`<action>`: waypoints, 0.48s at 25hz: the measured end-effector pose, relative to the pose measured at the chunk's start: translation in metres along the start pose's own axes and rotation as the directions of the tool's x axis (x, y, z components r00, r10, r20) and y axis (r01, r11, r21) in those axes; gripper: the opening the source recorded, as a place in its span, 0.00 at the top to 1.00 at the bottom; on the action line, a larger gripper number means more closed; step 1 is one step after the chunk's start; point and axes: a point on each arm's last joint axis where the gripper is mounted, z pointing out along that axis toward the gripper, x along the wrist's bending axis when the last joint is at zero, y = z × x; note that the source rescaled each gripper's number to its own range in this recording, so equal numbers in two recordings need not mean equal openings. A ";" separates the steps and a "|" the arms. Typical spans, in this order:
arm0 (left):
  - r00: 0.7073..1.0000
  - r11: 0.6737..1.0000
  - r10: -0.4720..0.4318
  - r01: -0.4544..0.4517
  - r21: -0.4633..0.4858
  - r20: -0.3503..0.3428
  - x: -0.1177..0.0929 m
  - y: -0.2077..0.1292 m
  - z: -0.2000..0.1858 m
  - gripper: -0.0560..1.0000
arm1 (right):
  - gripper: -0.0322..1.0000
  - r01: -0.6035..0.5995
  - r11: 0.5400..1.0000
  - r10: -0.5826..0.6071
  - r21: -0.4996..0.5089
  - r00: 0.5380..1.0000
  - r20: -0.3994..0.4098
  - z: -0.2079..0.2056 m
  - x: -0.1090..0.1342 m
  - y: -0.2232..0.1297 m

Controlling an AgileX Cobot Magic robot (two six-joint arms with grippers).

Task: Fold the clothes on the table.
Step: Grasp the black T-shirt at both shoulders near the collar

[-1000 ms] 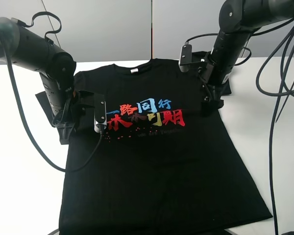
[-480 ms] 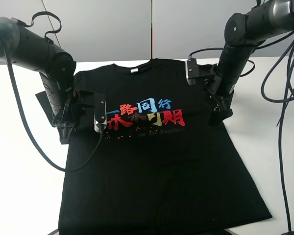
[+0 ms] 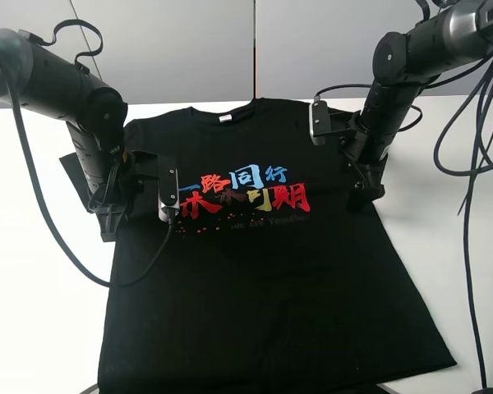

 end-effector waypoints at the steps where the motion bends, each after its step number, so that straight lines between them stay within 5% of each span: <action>1: 1.000 1.000 0.000 0.000 -0.001 -0.001 0.000 0.000 0.000 0.94 | 0.03 -0.002 1.000 0.002 0.000 1.000 0.000 0.001 0.000 0.000; 6: 1.000 1.000 0.000 0.000 -0.001 -0.001 0.000 0.000 0.000 0.93 | 0.25 0.001 1.000 -0.001 -0.002 1.000 0.015 0.001 -0.002 0.000; 12: 1.000 1.000 -0.003 0.003 -0.005 -0.004 0.000 0.001 0.001 0.93 | 0.75 -0.004 1.000 0.004 -0.001 1.000 0.003 0.002 -0.001 0.000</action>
